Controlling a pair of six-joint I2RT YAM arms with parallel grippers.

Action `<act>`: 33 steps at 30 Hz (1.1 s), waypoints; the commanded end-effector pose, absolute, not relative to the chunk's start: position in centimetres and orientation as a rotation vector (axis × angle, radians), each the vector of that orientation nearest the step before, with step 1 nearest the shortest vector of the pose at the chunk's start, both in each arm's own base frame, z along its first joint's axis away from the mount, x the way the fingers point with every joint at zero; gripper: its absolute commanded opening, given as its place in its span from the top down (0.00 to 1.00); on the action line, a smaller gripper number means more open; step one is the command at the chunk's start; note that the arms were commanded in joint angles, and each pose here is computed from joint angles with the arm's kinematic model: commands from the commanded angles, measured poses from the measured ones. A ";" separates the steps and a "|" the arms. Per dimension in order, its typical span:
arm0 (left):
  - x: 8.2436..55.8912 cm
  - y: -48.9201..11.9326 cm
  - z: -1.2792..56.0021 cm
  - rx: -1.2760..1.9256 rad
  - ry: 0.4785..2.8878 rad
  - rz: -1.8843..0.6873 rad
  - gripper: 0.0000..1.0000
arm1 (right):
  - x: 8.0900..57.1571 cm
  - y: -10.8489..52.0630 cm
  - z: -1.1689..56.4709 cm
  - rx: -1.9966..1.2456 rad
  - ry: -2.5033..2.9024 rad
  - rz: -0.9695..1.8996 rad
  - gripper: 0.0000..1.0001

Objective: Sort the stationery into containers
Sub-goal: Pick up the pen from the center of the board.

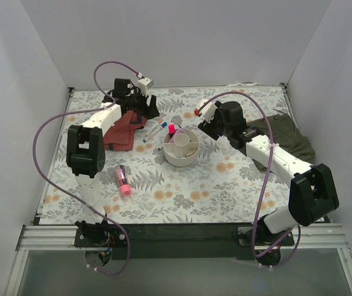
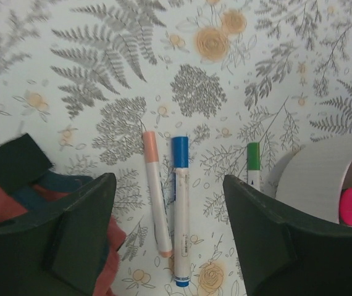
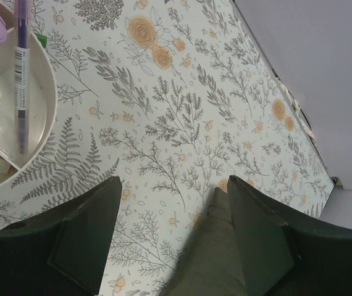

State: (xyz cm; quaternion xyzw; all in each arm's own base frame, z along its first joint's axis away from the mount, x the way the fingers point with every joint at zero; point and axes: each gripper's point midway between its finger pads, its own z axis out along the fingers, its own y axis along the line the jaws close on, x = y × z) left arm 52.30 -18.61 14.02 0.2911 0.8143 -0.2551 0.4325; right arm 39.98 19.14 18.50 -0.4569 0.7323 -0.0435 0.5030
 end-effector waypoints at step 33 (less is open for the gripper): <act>53.1 -19.0 -0.1 0.883 2.274 -0.316 0.72 | 41.6 17.7 18.6 -1.017 1.818 -0.060 0.24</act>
